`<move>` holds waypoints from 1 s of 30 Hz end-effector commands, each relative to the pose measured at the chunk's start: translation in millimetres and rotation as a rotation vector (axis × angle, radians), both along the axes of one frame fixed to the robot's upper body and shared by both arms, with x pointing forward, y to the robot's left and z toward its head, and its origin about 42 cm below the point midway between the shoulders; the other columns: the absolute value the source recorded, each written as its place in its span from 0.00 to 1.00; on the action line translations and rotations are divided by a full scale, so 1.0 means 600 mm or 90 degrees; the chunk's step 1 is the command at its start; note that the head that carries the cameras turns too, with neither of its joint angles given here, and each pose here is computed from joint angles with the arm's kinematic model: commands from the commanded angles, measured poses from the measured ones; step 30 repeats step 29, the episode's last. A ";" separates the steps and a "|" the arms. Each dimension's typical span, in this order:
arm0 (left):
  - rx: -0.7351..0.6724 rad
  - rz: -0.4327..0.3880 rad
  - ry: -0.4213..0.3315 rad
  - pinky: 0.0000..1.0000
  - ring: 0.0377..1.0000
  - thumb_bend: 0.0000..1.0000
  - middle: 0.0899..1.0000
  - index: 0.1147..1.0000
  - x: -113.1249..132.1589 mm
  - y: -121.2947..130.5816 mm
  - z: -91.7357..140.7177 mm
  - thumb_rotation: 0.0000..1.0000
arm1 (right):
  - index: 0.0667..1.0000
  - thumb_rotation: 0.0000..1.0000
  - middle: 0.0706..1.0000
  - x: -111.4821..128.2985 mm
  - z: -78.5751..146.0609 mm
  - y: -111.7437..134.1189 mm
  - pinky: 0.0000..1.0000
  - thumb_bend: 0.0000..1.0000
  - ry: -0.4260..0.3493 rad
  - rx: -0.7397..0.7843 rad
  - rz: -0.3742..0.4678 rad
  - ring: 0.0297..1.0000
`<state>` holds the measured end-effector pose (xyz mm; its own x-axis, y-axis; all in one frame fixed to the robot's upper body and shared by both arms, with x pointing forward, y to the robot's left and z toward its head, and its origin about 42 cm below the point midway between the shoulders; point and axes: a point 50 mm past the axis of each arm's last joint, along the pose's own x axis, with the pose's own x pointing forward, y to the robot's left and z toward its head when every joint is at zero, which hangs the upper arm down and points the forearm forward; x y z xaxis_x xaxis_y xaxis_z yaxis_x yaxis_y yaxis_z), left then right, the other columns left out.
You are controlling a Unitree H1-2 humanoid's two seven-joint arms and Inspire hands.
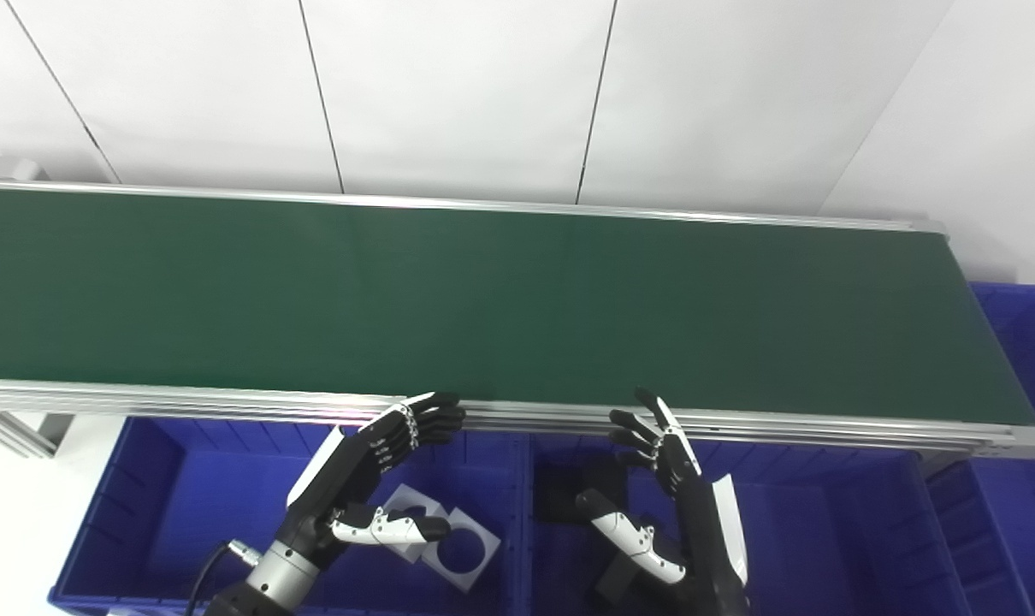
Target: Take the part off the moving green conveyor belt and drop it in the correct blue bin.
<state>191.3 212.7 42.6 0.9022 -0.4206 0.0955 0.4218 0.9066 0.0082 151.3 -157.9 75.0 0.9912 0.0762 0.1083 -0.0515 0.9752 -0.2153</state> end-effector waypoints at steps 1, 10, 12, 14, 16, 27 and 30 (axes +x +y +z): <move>-0.002 0.017 -0.045 0.76 0.80 0.87 0.81 0.82 0.003 0.000 0.015 0.24 | 0.91 0.53 0.80 0.005 0.015 0.002 0.70 0.69 -0.019 0.012 -0.001 0.76; -0.012 0.064 -0.047 0.79 0.83 0.83 0.83 0.83 0.002 -0.001 0.016 0.21 | 0.91 0.48 0.85 0.005 0.015 -0.002 0.75 0.64 -0.023 0.014 0.004 0.81; -0.009 0.066 -0.047 0.78 0.83 0.82 0.83 0.83 0.001 -0.002 0.016 0.21 | 0.92 0.48 0.86 0.005 0.015 -0.003 0.75 0.64 -0.022 0.014 0.003 0.82; -0.004 0.069 -0.048 0.78 0.82 0.82 0.82 0.83 0.000 -0.003 0.017 0.20 | 0.92 0.49 0.85 0.005 0.016 -0.004 0.76 0.63 -0.023 0.013 0.002 0.82; 0.003 0.071 -0.049 0.77 0.82 0.82 0.82 0.82 -0.001 -0.004 0.018 0.20 | 0.92 0.49 0.85 0.005 0.016 -0.004 0.76 0.63 -0.023 0.015 0.002 0.82; 0.018 0.076 -0.053 0.76 0.80 0.83 0.81 0.81 0.001 -0.006 0.019 0.19 | 0.92 0.51 0.85 0.008 0.016 -0.004 0.75 0.64 -0.025 0.014 0.004 0.81; 0.020 0.077 -0.054 0.75 0.80 0.83 0.81 0.81 0.001 -0.006 0.020 0.20 | 0.92 0.51 0.84 0.009 0.016 -0.004 0.75 0.64 -0.026 0.014 0.003 0.81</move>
